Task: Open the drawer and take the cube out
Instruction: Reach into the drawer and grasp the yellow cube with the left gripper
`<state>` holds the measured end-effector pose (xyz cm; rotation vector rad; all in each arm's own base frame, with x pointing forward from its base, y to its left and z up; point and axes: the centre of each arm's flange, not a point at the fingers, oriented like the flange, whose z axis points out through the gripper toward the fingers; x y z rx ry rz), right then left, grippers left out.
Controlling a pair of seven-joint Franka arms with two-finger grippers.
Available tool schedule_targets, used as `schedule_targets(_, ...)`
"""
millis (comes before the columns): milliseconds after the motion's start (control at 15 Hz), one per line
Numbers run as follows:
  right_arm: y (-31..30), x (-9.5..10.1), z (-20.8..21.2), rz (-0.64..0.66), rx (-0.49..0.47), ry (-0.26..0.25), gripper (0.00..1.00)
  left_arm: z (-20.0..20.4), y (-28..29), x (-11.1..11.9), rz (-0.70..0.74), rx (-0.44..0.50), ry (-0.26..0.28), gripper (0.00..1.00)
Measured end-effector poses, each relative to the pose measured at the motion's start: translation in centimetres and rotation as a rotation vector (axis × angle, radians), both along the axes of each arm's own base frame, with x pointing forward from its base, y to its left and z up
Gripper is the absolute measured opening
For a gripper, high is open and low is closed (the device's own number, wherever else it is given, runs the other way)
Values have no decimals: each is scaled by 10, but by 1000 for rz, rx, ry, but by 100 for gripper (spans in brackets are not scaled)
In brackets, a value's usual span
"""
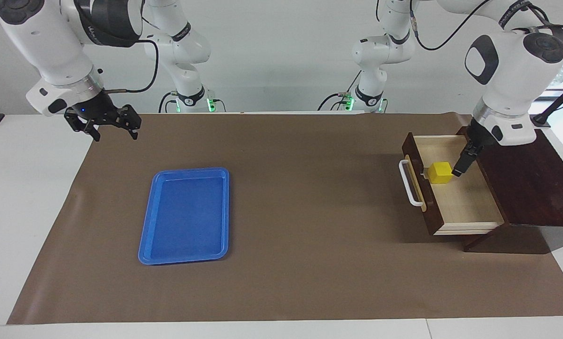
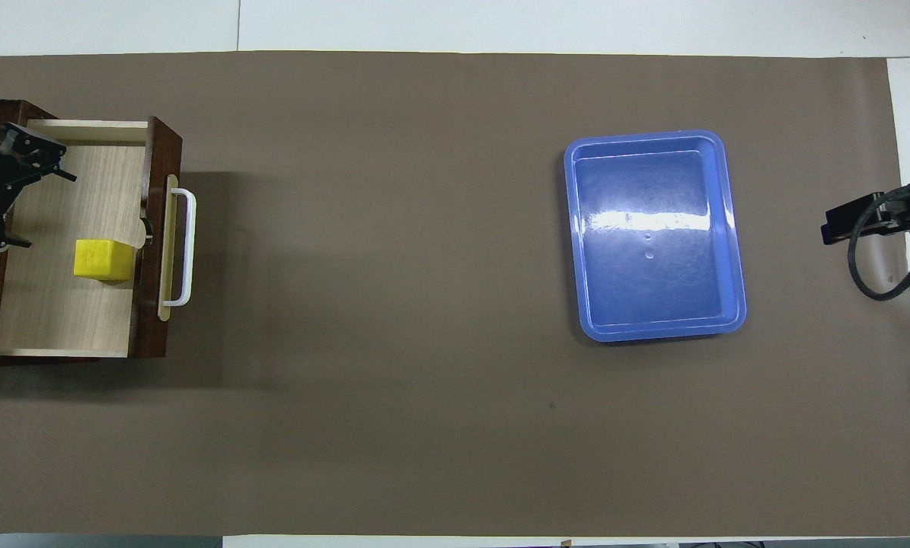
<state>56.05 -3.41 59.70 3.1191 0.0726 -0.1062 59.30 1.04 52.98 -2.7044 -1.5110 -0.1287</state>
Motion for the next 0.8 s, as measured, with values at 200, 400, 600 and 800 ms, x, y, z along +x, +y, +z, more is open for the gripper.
schedule_targets(200,0,0,0,0,0,0,100,-39,15,-19,217,-14,-58,100)
schedule_targets(400,0,0,0,0,0,0,100,-68,26,-33,386,-23,-54,100)
schedule_targets(600,0,0,-1,0,0,2,100,-83,22,-37,452,-26,-44,100)
schedule_targets(800,0,0,-2,0,0,5,100,-94,20,-41,466,-27,-38,100)
